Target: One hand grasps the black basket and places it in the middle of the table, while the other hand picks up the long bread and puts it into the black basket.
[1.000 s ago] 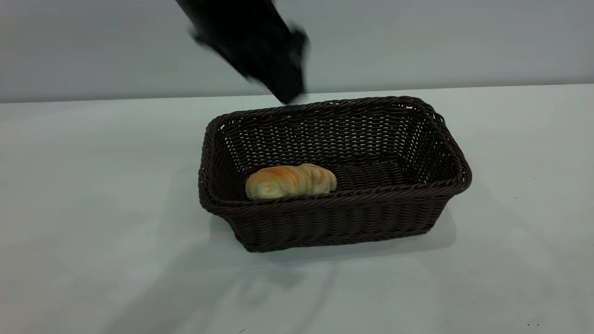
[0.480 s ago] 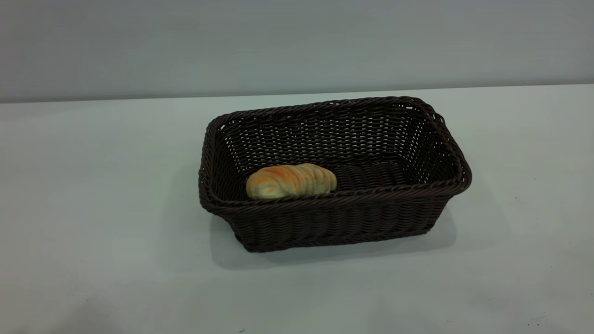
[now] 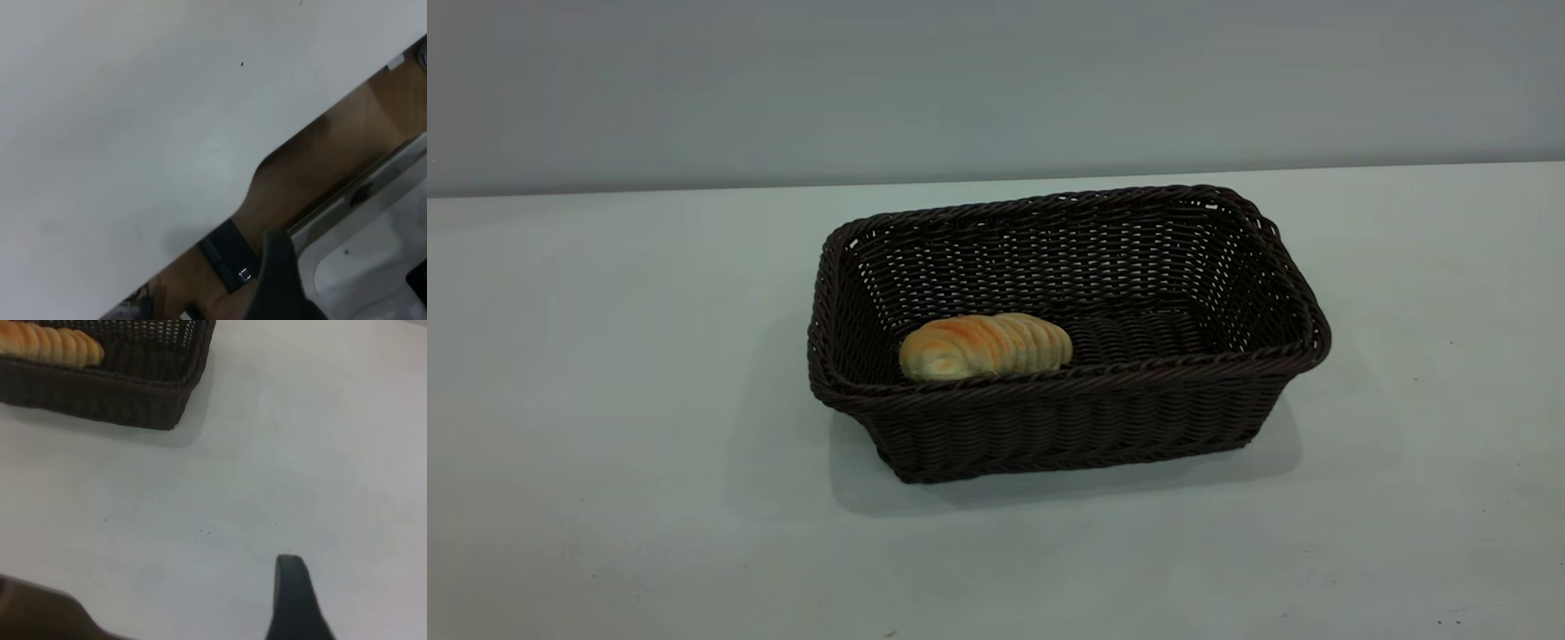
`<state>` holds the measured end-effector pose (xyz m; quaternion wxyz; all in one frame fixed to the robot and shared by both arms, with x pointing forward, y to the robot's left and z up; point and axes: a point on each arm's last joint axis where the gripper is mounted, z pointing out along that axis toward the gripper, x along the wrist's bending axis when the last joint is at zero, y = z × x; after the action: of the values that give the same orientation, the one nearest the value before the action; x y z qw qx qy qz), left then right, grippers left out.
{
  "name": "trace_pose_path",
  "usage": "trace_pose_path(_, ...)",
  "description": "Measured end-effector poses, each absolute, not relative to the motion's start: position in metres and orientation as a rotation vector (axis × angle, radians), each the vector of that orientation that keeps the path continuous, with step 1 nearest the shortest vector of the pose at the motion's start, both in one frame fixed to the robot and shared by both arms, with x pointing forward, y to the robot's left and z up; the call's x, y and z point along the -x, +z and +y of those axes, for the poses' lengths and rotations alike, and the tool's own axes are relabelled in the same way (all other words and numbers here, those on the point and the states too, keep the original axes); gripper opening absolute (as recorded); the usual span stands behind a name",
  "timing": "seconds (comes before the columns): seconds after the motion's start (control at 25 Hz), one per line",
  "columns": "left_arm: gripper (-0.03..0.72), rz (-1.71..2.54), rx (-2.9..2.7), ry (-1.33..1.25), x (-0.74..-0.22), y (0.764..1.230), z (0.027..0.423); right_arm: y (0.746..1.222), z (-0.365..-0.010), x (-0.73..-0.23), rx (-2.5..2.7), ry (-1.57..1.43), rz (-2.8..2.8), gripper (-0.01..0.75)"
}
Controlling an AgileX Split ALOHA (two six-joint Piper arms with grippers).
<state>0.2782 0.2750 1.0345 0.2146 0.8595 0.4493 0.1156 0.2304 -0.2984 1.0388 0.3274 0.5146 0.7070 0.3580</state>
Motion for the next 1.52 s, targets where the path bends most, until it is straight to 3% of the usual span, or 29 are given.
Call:
trace_pose_path(0.6, 0.583, 1.184, -2.234, 0.411, -0.255, 1.033, 0.290, 1.039, -0.296, -0.230, -1.474, 0.871, 1.716, 0.494)
trace_pose_path(0.96, 0.582, 1.684, -1.846, 0.676, -0.244, 1.034, 0.301, 1.039, -0.296, -0.230, -1.475, 0.871, 1.716, 0.493)
trace_pose_path(1.16, 0.582, 1.701, -1.677, 0.822, -0.223, 1.033, 0.301, 1.039, -0.296, -0.230, -1.475, 0.871, 1.716, 0.493)
trace_pose_path(1.52, 0.582, 1.712, -1.667, 0.829, -0.222, 1.032, 0.301, 1.039, -0.296, -0.230, -1.475, 0.871, 1.716, 0.493)
